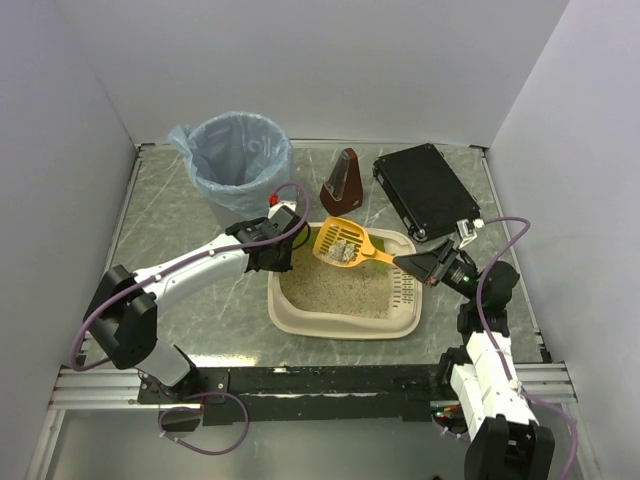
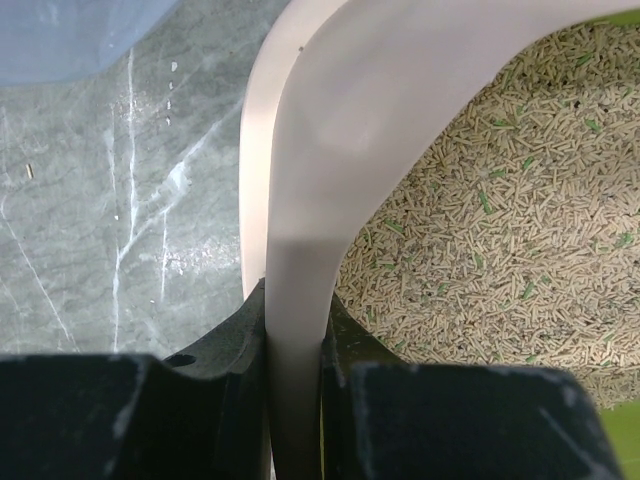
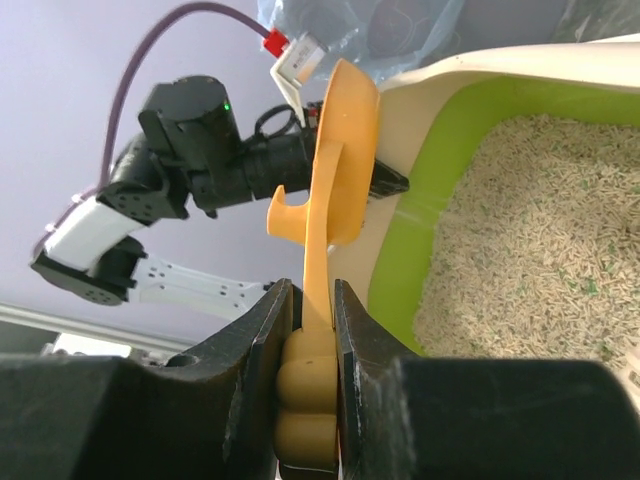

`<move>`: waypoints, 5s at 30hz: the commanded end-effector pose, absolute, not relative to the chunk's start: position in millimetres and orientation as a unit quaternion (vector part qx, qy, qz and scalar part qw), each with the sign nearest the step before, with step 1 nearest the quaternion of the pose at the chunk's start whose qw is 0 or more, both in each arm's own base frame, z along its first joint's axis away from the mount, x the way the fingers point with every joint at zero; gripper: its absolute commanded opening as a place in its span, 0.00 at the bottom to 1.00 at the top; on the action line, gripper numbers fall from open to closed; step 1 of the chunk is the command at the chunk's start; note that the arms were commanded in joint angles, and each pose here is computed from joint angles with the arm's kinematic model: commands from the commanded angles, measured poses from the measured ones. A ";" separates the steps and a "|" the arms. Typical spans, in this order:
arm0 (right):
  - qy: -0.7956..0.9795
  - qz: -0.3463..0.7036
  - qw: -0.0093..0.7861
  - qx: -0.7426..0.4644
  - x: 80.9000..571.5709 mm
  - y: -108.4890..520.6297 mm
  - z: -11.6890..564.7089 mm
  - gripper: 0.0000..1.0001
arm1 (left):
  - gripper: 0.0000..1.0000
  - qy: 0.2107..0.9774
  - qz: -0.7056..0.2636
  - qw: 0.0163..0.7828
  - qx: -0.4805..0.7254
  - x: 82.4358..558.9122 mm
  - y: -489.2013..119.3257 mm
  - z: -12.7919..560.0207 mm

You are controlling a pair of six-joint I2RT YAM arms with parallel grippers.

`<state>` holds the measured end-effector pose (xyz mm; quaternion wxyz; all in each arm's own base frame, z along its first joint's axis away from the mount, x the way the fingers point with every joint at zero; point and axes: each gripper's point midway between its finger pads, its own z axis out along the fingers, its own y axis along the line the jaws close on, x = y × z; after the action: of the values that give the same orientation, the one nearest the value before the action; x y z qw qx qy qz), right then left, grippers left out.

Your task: Clean the litter box

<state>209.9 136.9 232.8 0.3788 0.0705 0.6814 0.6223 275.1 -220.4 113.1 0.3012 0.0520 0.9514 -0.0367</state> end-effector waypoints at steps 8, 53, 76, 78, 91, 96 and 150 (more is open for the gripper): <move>0.680 0.576 0.452 0.039 215.2 138.3 251.8 0.00 | 0.01 0.910 -0.170 0.379 -0.004 302.6 -266.7 182.0; 0.704 0.633 0.262 0.188 216.7 138.6 217.5 0.00 | 0.99 0.883 -0.232 0.408 -0.021 276.2 -251.0 223.5; 0.702 0.644 0.250 0.172 219.4 146.6 217.6 0.00 | 0.97 0.877 -0.236 0.415 -0.050 268.6 -238.0 224.3; 0.702 0.662 0.218 0.147 205.6 157.1 229.8 0.00 | 0.97 0.885 -0.223 0.404 -0.052 265.6 -234.2 222.2; 0.724 0.619 0.278 0.126 211.4 149.7 236.6 0.00 | 0.97 0.877 -0.198 0.424 -0.106 252.0 -196.7 212.2; 0.709 0.625 0.310 0.103 218.5 158.4 273.1 0.00 | 0.97 0.870 -0.189 0.437 -0.129 248.7 -181.9 212.4; 0.595 0.172 0.688 -0.379 385.1 348.5 465.5 0.00 | 0.97 0.854 -0.276 0.408 -0.166 208.3 -169.3 207.2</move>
<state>388.5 375.2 368.3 0.5803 -0.4364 0.6613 0.1885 197.1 -151.4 189.8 0.3955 -0.1771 0.8691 -0.2384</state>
